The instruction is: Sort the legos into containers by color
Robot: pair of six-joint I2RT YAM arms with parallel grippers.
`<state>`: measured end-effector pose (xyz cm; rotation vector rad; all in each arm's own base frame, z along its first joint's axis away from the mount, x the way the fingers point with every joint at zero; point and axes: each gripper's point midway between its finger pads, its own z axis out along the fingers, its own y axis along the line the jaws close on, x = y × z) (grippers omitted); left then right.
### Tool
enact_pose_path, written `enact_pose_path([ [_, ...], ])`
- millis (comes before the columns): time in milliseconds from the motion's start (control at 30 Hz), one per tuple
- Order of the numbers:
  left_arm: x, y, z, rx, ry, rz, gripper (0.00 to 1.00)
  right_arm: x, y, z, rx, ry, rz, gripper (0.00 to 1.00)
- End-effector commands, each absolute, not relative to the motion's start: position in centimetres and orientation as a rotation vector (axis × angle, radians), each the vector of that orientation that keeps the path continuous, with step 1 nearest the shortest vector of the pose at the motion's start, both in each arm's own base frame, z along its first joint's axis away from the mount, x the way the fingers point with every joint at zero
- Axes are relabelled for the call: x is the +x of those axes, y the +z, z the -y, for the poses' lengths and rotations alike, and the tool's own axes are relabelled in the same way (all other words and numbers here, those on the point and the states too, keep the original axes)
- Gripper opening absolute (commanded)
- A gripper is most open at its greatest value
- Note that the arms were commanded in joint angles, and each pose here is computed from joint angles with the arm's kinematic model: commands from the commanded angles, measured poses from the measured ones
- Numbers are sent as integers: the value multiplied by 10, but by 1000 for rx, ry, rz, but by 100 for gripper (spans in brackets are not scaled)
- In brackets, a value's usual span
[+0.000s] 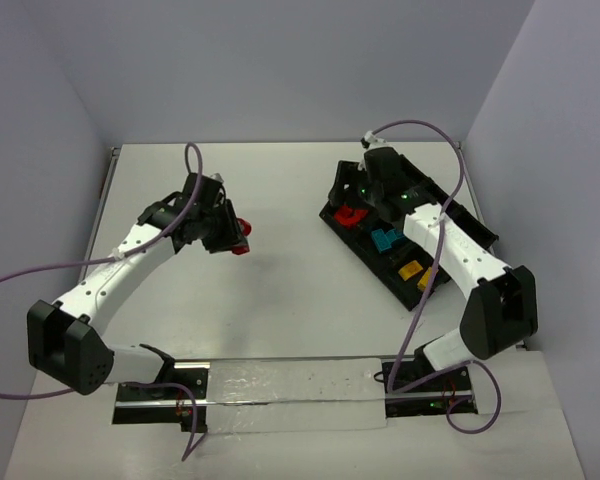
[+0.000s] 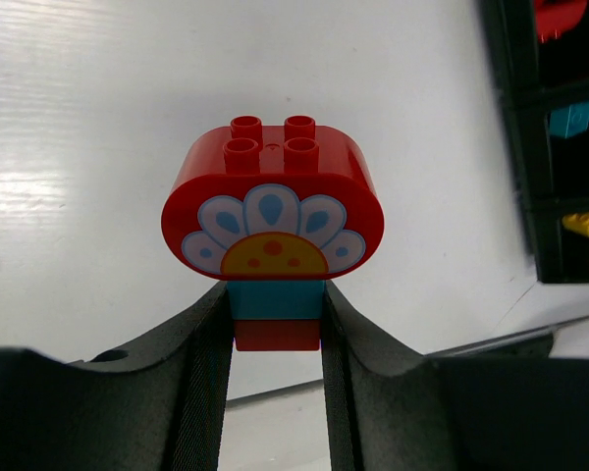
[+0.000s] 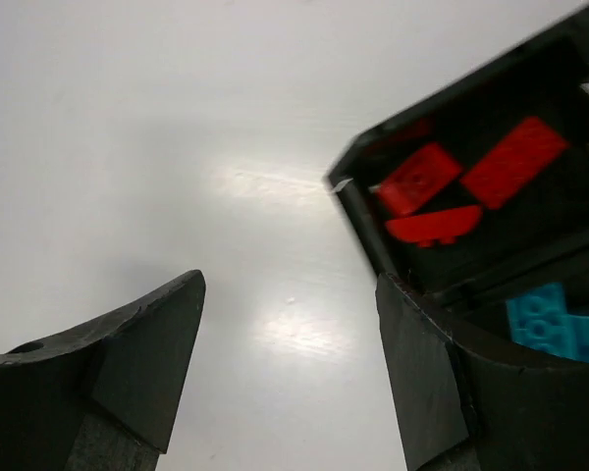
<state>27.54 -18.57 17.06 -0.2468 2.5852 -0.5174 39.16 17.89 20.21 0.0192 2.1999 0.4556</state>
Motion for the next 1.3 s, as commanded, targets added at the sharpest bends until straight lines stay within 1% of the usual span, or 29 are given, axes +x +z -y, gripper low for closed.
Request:
enact_pose_path([
  [0, 282, 191, 220, -17, -627, -2495, 0, 360, 219, -219, -74, 678, -2169, 78],
  [200, 262, 203, 245, 204, -790, -2392, 0, 327, 239, -253, -87, 957, -2137, 78],
  [400, 257, 203, 249, 252, -823, -2364, 0, 310, 267, -298, -146, 1123, -2090, 78],
  [633, 258, 202, 248, 248, -799, -2368, 0, 299, 260, -348, -230, 1220, -2146, 78],
  [833, 257, 209, 249, 257, -812, -2351, 0, 296, 249, -362, -243, 1227, -2177, 78],
  [933, 256, 214, 250, 259, -824, -2335, 0, 296, 240, -366, -242, 1240, -2197, 74],
  [967, 256, 214, 250, 259, -825, -2333, 0, 294, 237, -366, -242, 1248, -2208, 73],
  [1000, 256, 215, 249, 257, -825, -2330, 0, 295, 238, -368, -238, 1254, -2203, 70],
  [1067, 256, 216, 249, 256, -826, -2326, 0, 290, 238, -374, -246, 1319, -2193, 60],
  [1100, 256, 215, 249, 257, -824, -2328, 0, 288, 237, -377, -257, 1347, -2187, 50],
  [1133, 256, 216, 249, 258, -827, -2325, 0, 287, 238, -379, -252, 1365, -2187, 44],
  [1167, 255, 216, 250, 264, -833, -2329, 0, 287, 238, -381, -256, 1378, -2182, 24],
  [1233, 254, 215, 250, 269, -832, -2330, 0, 289, 238, -380, -242, 1371, -2177, 1],
  [1267, 253, 215, 249, 272, -835, -2330, 0, 294, 240, -377, -214, 1351, -2168, 0],
])
